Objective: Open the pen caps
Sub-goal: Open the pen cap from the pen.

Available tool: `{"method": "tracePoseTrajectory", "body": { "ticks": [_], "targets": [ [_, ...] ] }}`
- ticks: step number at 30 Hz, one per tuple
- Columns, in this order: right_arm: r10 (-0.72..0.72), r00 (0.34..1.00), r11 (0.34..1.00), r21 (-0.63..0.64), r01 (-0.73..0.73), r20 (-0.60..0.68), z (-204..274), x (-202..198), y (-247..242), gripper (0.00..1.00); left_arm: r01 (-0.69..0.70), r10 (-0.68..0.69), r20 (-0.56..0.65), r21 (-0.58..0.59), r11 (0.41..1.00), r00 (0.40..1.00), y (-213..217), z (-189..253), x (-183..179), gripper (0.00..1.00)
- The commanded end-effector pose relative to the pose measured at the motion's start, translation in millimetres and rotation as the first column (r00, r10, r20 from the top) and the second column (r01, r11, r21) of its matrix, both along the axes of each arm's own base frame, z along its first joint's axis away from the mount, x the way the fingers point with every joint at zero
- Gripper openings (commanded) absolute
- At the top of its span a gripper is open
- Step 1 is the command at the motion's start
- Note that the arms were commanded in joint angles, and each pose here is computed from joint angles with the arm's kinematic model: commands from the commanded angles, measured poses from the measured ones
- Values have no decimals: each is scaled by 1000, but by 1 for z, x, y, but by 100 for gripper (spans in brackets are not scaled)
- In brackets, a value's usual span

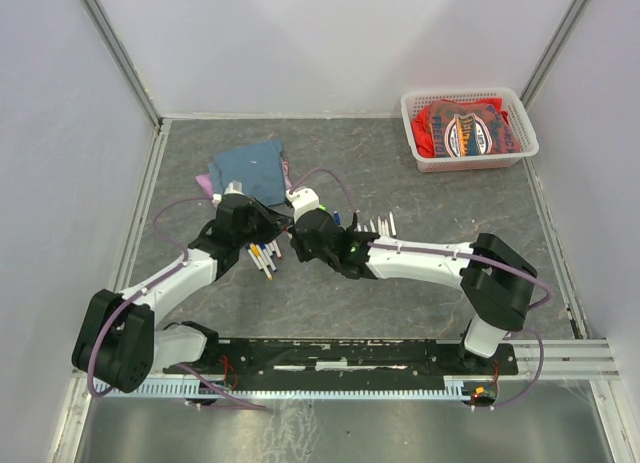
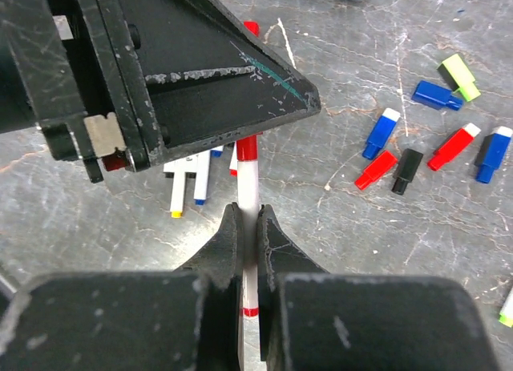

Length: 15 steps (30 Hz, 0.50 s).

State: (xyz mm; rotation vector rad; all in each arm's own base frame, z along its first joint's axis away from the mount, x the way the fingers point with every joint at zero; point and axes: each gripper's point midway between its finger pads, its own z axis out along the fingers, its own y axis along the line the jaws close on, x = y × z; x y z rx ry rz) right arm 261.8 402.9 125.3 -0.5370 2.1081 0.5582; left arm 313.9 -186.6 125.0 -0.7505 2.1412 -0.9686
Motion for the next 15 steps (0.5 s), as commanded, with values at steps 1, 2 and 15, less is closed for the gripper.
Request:
{"method": "tracePoseTrajectory", "body": {
  "ticks": [1,2,15],
  "targets": [
    [-86,992,977,-188,101,88,-20,12,-31,1,-144,147,56,-67,987,988,9,31,25,3],
    [-89,991,975,-197,107,95,-22,12,-32,1,-151,155,55,-68,986,986,10,31,25,3],
    [-63,997,998,-21,63,34,-9,-2,-27,1,-121,151,149,-192,974,977,2,40,18,3]
  ]
}}
